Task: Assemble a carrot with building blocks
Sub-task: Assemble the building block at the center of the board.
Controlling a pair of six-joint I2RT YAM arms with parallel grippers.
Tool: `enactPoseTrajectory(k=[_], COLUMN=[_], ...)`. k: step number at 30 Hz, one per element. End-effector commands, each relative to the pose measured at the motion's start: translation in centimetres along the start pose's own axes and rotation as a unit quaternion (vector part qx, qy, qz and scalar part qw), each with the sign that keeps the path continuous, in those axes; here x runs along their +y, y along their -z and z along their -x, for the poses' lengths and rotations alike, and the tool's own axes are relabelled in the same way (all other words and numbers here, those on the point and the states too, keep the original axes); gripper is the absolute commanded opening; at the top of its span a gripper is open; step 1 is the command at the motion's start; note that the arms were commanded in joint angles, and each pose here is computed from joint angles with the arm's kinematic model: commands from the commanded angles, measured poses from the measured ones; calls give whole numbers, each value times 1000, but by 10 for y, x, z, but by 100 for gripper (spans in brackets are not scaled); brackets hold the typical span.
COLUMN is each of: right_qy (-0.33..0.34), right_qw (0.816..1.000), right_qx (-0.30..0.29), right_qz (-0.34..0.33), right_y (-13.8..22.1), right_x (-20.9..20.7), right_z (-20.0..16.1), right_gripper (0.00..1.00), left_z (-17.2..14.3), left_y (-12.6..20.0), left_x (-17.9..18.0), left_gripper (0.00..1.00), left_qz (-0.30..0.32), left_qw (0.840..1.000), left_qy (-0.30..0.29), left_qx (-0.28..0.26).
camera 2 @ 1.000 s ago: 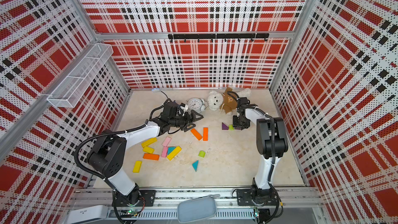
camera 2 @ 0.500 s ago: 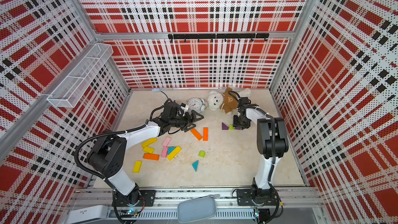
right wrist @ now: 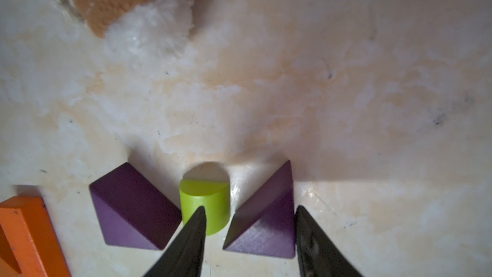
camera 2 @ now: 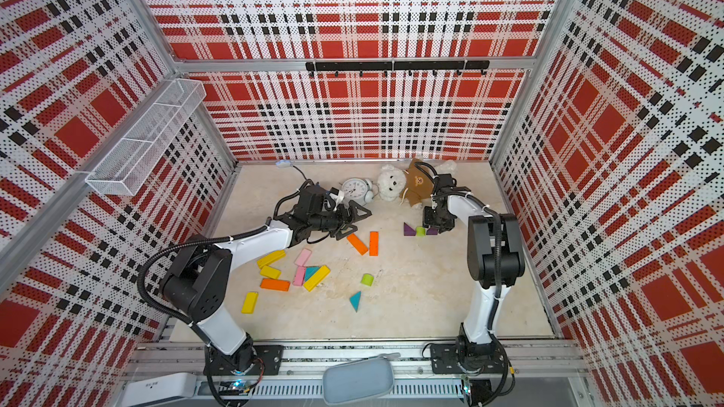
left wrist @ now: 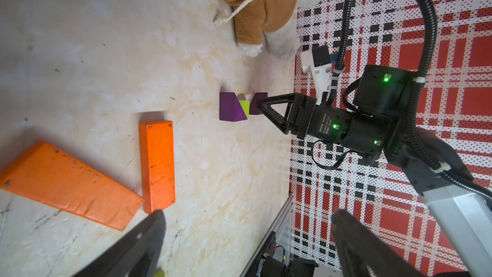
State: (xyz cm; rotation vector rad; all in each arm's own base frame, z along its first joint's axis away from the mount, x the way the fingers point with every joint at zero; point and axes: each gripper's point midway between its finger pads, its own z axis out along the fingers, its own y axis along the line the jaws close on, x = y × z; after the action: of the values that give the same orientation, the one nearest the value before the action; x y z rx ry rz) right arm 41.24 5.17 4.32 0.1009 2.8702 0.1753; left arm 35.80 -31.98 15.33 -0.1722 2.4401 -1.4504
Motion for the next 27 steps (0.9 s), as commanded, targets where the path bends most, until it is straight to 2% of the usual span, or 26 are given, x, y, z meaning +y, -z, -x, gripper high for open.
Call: enactPoseTrajectory(k=[1,27], right_qy=[0,-4], right_qw=[1000,1000], right_qx=[-20,-20], right_qz=[7,7], right_y=[10,15], right_x=[2,2], right_z=[10,8], right_gripper=[55,56], left_z=[2,-1], left_y=[-4,-5], left_x=[-16,-19], left_gripper=[100,100], left_qz=[-20,-22], left_qw=[1000,1000], left_qy=[-17,-21], left_qx=[3,6])
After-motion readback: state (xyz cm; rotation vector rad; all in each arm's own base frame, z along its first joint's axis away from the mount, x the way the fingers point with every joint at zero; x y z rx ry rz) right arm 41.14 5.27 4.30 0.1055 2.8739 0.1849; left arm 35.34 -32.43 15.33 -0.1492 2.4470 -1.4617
